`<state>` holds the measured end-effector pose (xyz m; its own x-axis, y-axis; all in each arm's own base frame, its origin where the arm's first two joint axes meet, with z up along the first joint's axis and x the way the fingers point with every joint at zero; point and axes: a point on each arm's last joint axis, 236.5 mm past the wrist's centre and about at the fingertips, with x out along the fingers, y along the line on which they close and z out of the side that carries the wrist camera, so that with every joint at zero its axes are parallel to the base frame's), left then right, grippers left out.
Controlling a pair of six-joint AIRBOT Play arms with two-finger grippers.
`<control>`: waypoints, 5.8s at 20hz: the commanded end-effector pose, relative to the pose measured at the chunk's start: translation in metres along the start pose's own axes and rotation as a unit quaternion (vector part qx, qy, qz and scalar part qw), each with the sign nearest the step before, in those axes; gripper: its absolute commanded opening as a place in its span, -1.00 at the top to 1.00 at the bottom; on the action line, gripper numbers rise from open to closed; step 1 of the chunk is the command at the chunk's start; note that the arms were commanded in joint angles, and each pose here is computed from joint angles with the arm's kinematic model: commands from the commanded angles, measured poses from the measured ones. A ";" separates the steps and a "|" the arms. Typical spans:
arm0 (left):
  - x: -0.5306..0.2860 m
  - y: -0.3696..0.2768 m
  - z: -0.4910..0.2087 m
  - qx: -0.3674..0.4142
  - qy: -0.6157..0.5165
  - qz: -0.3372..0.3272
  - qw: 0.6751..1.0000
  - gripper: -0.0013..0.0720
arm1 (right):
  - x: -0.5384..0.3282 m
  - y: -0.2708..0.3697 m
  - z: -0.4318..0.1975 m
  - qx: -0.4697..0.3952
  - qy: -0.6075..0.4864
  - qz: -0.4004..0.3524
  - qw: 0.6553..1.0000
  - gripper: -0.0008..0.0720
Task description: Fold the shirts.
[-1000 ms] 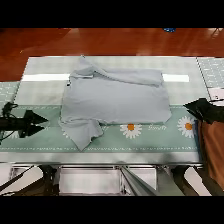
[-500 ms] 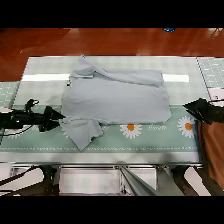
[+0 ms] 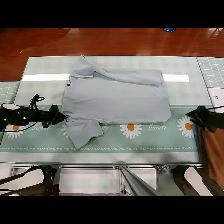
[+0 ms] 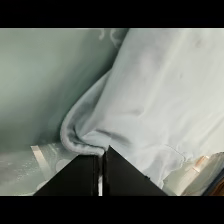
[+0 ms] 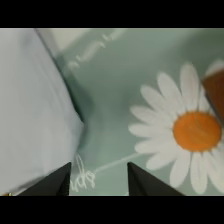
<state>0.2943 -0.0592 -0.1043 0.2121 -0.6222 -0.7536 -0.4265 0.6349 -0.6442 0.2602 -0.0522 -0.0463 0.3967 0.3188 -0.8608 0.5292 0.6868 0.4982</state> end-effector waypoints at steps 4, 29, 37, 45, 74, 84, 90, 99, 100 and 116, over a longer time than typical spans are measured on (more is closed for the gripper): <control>-0.001 -0.007 -0.002 0.011 0.008 -0.010 1.000 0.90 | 0.060 0.020 -0.047 0.020 0.130 0.046 0.990 -0.13; -0.387 -0.384 0.014 0.419 -0.423 -0.176 0.784 0.91 | -0.338 0.359 0.069 -0.422 -0.358 0.159 0.818 0.93; -0.499 -0.369 -0.140 0.491 -0.589 0.024 0.641 0.91 | -0.436 0.292 -0.047 -0.445 -0.435 0.080 0.778 0.93; -0.497 -0.320 -0.185 0.462 -0.588 0.062 0.661 0.91 | -0.431 0.246 -0.063 -0.391 -0.417 0.034 0.820 0.93; -0.016 -0.166 0.225 0.155 -0.105 -0.036 0.982 0.91 | 0.120 0.212 0.174 -0.204 0.048 0.092 0.973 0.93; -0.023 -0.070 0.133 0.201 0.097 0.130 0.966 0.91 | 0.092 0.136 0.116 -0.233 0.200 -0.013 0.952 0.93; -0.013 -0.052 0.116 0.192 0.130 0.143 0.962 0.91 | 0.112 0.104 0.080 -0.218 0.256 -0.043 0.941 0.93; -0.019 -0.050 0.101 0.179 0.162 0.147 0.959 -0.41 | 0.111 0.093 0.074 -0.189 0.266 -0.070 0.943 -0.17; -0.024 -0.049 0.097 0.171 0.167 0.147 0.960 -0.42 | 0.105 0.092 0.079 -0.181 0.257 -0.075 0.946 -0.17; -0.079 0.069 -0.060 -0.111 -0.026 0.011 0.993 -0.42 | 0.010 0.087 0.005 -0.117 0.002 0.099 0.988 -0.16</control>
<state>0.2238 0.0251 -0.0590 0.1758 -0.5528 -0.8146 -0.5370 0.6397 -0.5500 0.3198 -0.0082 -0.0216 0.3754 0.4297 -0.8212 0.2894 0.7874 0.5443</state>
